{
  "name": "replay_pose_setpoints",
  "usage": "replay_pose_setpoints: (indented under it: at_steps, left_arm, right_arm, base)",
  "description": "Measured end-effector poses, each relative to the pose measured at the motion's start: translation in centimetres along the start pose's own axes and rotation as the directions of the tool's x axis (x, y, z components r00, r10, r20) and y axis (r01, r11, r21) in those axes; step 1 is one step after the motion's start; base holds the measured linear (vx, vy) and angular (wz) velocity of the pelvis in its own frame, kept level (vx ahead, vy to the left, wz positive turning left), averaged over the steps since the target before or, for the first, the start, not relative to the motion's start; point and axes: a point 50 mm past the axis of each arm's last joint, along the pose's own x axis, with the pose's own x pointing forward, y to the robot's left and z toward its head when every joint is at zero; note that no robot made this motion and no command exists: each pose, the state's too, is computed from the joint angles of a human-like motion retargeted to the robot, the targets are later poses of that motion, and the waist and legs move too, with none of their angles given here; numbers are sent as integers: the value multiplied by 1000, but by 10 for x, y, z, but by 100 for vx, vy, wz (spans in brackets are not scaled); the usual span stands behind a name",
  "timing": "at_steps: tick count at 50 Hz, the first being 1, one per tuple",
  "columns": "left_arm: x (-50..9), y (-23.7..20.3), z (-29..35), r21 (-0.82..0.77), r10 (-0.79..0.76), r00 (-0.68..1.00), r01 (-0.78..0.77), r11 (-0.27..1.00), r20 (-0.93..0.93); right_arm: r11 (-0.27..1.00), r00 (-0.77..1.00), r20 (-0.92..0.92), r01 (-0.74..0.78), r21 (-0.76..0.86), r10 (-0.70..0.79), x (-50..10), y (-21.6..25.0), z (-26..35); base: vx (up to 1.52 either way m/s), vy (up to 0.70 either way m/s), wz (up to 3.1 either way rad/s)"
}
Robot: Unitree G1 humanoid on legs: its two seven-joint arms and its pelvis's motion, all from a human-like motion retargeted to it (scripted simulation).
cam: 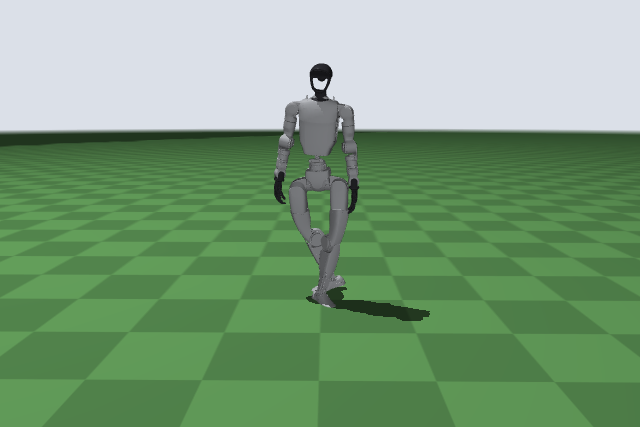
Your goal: Upper body actions
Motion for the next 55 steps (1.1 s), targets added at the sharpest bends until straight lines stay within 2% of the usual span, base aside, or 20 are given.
replay_pose_setpoints:
  at_steps: [6,10,17,25,32,37,41,45,55]
  left_arm:
    - [-2,7,-16,26,22,995,-19,999,-100]
    - [-2,9,-13,11,21,994,-20,1000,-104]
    - [-1,0,-8,12,-1,996,2,1000,-92]
    - [1,-10,3,83,-36,997,41,996,-62]
    - [-1,-7,-14,152,-52,990,71,986,-131]
    - [-4,-5,-38,184,-48,971,93,979,-234]
    - [-4,-7,-42,167,-49,977,84,982,-209]
    - [-4,-7,-44,218,-70,968,124,968,-241]
    - [-2,-24,-30,166,-155,968,189,968,-197]
  right_arm:
    - [998,999,2,-48,-38,48,0,7,3]
    - [995,997,14,-75,-72,76,0,10,7]
    - [990,999,37,0,-141,6,0,-2,12]
    - [998,994,106,16,-68,-8,-1,-13,33]
    - [998,991,133,29,-58,-21,-1,-12,40]
    - [999,998,69,12,-44,-9,1,0,22]
    - [1000,999,53,-1,-1,1,1,5,18]
    - [999,999,37,-32,11,31,1,7,19]
    - [999,998,59,-35,27,33,1,4,21]
  base:
    - [26,-2,116]
    - [20,-10,86]
    - [13,-8,99]
    - [-3,-10,26]
    - [4,-12,35]
    - [19,-8,25]
    - [4,-5,5]
    - [3,-4,8]
    - [-1,-2,3]
